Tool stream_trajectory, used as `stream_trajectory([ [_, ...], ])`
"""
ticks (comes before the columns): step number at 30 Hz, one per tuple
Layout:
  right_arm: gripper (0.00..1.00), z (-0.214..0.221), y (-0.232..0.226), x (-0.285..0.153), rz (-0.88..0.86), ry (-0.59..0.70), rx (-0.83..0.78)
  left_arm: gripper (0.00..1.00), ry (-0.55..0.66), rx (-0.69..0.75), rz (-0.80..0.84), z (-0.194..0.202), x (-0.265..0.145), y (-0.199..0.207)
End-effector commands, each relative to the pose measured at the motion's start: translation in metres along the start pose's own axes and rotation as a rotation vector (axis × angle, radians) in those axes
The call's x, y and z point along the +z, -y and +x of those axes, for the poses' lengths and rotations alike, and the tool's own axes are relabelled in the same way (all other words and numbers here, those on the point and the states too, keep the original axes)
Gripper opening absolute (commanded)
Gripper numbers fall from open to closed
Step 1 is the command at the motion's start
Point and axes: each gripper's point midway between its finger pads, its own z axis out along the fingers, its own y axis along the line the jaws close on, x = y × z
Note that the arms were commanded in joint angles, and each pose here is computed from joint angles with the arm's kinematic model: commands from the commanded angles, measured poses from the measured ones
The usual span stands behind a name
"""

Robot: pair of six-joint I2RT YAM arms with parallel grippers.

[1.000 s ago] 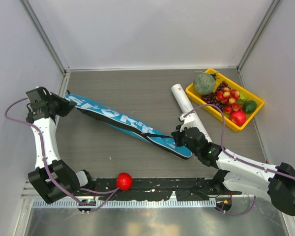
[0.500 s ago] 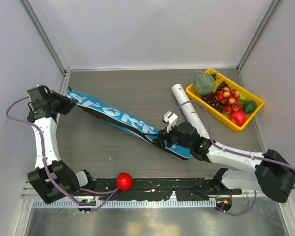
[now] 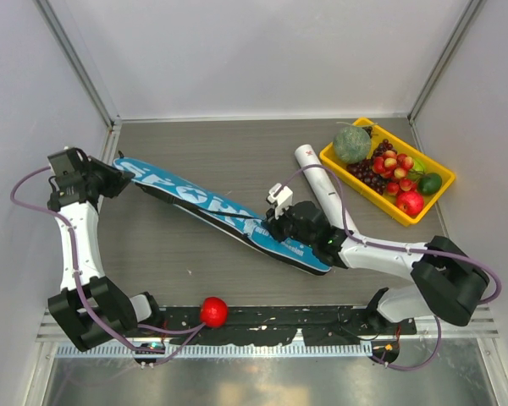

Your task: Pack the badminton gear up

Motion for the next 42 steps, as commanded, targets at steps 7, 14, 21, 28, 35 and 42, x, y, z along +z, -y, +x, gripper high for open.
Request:
stream_trajectory([
  [7,0.20,-0.063,0.023,0.020,0.156,0.159,0.031,0.00,0.045,0.113,0.078,-0.004,-0.011,0.018],
  [14,0.46,-0.029,0.006,0.028,0.080,-0.020,0.115,0.00,0.037,0.067,0.079,-0.001,-0.009,0.017],
  [21,0.65,-0.067,-0.017,-0.020,-0.005,-0.033,0.241,0.00,0.036,0.049,0.059,-0.003,-0.007,0.014],
  [28,0.70,-0.060,-0.066,-0.037,-0.272,-0.103,0.310,0.00,0.034,0.048,0.057,-0.002,-0.007,0.013],
  [35,0.77,-0.051,-0.071,-0.017,-0.351,-0.146,0.210,0.00,0.027,0.049,0.066,0.000,-0.008,0.015],
  [42,0.67,-0.024,-0.066,0.003,-0.327,-0.244,0.208,0.00,0.027,0.044,0.072,0.000,-0.009,0.017],
])
